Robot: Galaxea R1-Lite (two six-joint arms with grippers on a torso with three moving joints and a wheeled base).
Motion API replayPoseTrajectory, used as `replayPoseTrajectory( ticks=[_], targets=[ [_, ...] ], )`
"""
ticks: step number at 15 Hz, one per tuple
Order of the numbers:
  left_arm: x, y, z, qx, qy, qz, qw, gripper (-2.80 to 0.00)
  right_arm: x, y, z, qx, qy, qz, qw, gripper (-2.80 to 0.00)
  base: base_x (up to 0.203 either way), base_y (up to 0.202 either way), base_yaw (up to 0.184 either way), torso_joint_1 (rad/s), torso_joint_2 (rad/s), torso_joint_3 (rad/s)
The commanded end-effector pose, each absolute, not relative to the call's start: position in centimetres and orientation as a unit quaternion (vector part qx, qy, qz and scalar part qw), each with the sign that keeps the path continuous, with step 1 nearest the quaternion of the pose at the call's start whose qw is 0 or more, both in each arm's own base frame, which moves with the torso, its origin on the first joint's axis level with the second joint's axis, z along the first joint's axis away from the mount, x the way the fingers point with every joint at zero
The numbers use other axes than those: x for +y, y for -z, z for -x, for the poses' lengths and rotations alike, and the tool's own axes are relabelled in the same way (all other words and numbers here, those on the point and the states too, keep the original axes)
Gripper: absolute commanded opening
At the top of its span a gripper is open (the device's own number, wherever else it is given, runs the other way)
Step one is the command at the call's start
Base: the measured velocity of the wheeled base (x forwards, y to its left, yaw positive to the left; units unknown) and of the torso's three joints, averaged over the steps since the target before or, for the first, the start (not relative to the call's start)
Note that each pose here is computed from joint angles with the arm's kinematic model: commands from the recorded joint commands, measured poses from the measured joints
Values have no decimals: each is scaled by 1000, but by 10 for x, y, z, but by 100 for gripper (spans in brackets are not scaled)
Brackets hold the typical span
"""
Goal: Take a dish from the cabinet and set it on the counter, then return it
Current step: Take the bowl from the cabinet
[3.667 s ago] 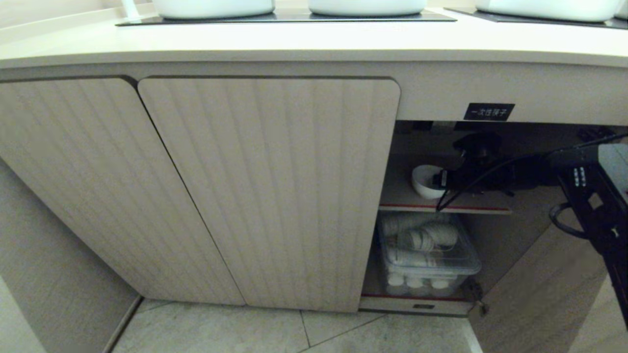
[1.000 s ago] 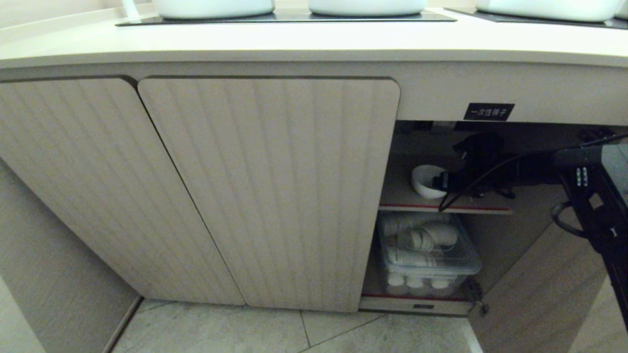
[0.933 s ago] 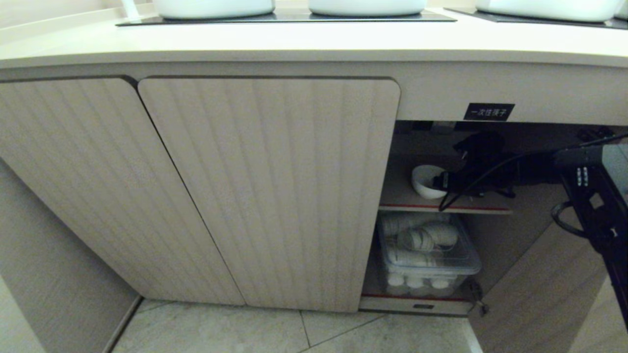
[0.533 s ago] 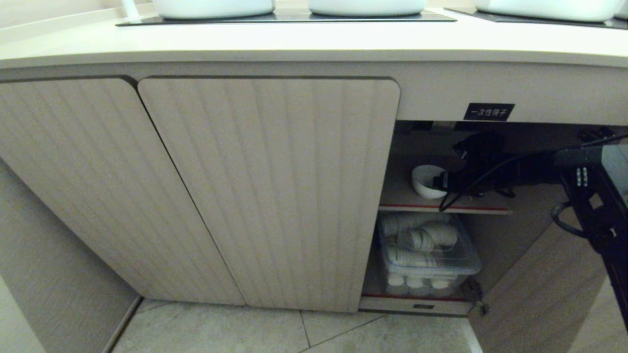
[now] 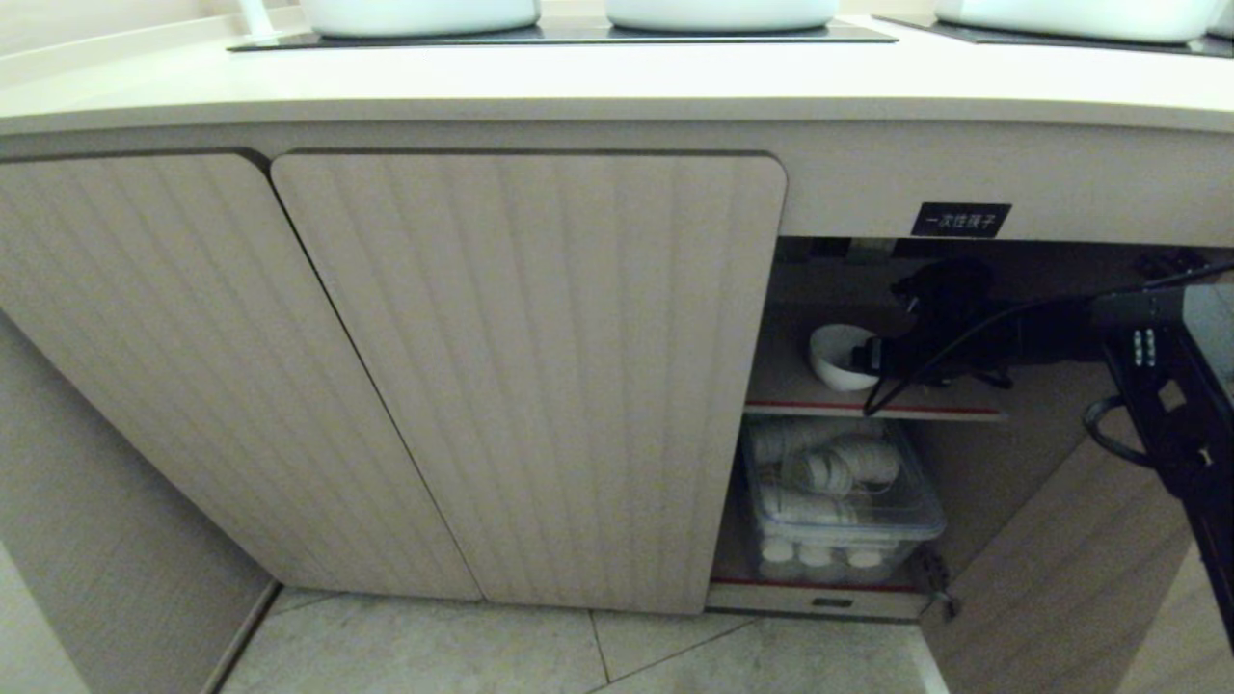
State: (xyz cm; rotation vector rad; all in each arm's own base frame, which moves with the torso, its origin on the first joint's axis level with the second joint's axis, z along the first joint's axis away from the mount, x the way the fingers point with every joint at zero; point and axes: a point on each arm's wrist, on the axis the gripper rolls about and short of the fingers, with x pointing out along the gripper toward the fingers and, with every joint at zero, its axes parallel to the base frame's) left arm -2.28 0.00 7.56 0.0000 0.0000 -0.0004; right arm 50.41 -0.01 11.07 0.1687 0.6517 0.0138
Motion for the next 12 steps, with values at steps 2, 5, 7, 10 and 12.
replayPoseTrajectory(
  ticks=[2,5,7,10,12],
  targets=[
    [0,-76,23,0,0,0,1000,-280,0,-111,-504,320,-7,-83,944,0,0,0,0,0,0,0],
    [0,-75,23,0,0,0,1000,-280,0,-110,-504,319,-7,-83,944,0,0,0,0,0,0,0],
    [0,-75,23,0,1,0,1000,-280,0,-110,-505,319,-7,-83,944,0,0,0,0,0,0,0],
    [0,-76,23,0,1,0,1000,-280,0,-109,-505,319,-6,-83,944,0,0,0,0,0,0,0],
    [0,-76,23,-1,1,0,1000,-280,0,-109,-505,318,-6,-83,944,0,0,0,0,0,0,0]
  ],
)
